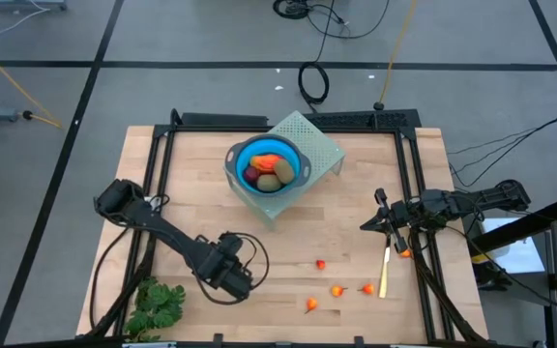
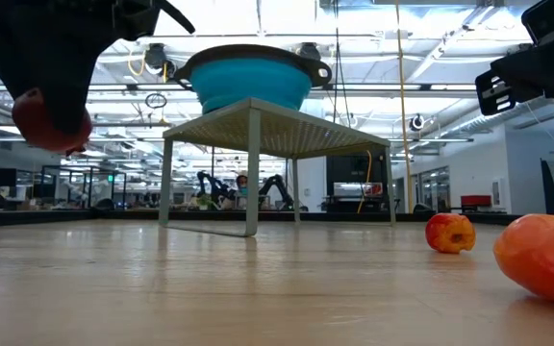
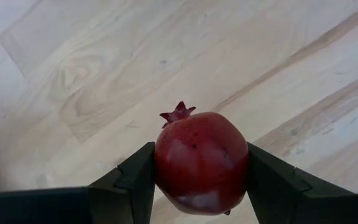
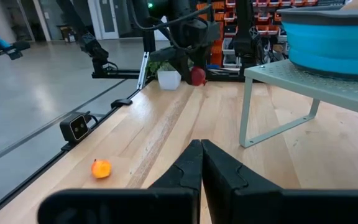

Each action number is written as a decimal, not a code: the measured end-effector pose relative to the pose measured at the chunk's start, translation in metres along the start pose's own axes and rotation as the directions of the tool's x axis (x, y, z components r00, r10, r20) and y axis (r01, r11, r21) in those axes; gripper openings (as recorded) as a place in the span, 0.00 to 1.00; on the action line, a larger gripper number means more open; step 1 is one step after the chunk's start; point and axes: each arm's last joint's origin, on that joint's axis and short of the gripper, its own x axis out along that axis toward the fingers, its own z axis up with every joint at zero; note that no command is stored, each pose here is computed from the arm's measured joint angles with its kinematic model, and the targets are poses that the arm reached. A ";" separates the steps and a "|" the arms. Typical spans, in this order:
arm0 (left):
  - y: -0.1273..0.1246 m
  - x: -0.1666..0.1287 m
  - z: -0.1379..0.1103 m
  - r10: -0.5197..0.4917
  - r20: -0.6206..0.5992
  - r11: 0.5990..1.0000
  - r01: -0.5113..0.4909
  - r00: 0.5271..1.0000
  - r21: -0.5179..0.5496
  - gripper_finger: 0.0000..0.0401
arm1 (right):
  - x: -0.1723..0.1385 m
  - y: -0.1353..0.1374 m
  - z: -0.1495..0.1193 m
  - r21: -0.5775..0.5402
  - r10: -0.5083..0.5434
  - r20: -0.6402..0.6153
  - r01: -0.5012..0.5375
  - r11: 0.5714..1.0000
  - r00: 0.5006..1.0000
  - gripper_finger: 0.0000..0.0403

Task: Pick & Place Fruit
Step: Put the pomegranate into the collapsible colander on the shelf

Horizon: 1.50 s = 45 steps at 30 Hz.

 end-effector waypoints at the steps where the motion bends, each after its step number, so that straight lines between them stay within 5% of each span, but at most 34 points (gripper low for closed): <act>1: 0.000 0.000 0.000 0.000 0.000 1.000 0.000 1.000 0.000 0.50 | 0.000 0.000 0.000 0.000 0.001 0.000 -0.001 1.000 1.000 0.00; 5: -0.004 0.000 0.000 -0.044 -0.031 0.993 0.047 0.999 0.109 0.50 | 0.000 0.000 0.000 0.000 0.000 0.000 0.000 1.000 1.000 0.00; 8: -0.014 -0.001 -0.001 -0.149 -0.067 0.952 0.161 0.987 0.261 0.50 | 0.000 0.000 0.000 0.000 0.000 0.000 0.000 1.000 1.000 0.00; 16: -0.046 -0.012 -0.001 -0.481 -0.050 0.704 0.419 0.875 0.573 0.50 | 0.000 0.000 0.000 0.000 0.001 0.000 -0.001 1.000 1.000 0.00; 24: -0.067 -0.027 0.007 -0.686 0.081 0.603 0.503 0.723 0.619 0.50 | 0.000 0.000 0.000 0.000 0.000 0.000 0.000 1.000 1.000 0.00; 36: -0.084 -0.049 0.012 -0.855 0.146 0.453 0.581 0.497 0.676 0.50 | 0.000 0.000 0.000 0.000 0.001 0.000 -0.001 1.000 1.000 0.00; 45: -0.090 -0.063 0.016 -0.906 0.216 0.409 0.623 0.364 0.666 0.50 | 0.000 0.000 0.000 0.000 0.000 0.000 0.000 1.000 1.000 0.00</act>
